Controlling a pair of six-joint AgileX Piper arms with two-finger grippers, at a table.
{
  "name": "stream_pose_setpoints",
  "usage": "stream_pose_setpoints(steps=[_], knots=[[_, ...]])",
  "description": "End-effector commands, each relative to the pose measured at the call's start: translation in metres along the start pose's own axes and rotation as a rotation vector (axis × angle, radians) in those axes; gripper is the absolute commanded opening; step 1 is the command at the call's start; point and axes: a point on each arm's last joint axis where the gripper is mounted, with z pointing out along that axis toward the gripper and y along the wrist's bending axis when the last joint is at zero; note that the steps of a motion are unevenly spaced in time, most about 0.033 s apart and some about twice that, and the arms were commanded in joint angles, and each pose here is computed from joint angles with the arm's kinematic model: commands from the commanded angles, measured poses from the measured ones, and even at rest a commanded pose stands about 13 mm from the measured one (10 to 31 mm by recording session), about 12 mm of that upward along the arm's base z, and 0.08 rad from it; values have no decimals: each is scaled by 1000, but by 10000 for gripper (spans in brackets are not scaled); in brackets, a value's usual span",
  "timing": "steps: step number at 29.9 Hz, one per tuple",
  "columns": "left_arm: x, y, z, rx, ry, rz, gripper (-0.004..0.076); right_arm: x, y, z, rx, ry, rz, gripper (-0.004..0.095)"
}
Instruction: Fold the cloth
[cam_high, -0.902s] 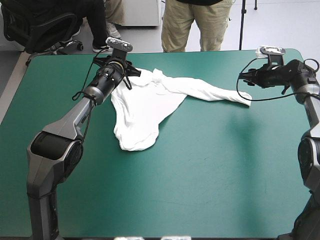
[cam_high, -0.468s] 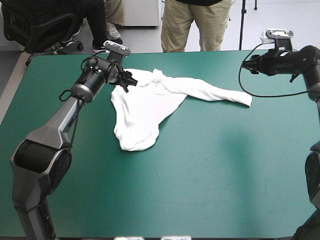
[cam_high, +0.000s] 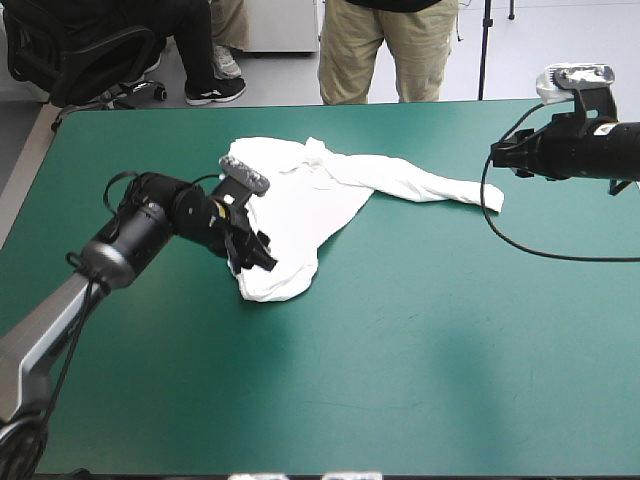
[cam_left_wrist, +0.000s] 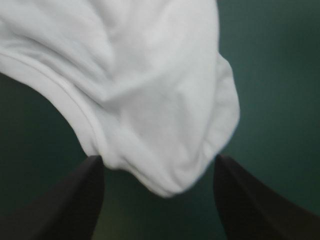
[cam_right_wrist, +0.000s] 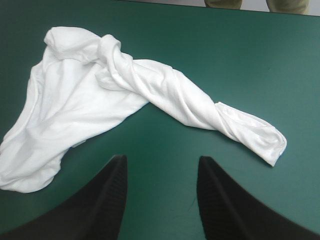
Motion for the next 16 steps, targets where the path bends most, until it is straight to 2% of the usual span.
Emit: stream_pose_setpoints(steps=[1, 9, 16], knots=[[16, -11, -29, -23, -107, -37, 454, -7, 22, -39, -10, -138, -39, 416], [46, -8, 21, -76, -62, -207, 454, -4, 31, -52, -28, -149, -51, 416], [42, -6, 67, -67, -26, -252, 454, -3, 30, -51, -25, -142, -52, 414]])
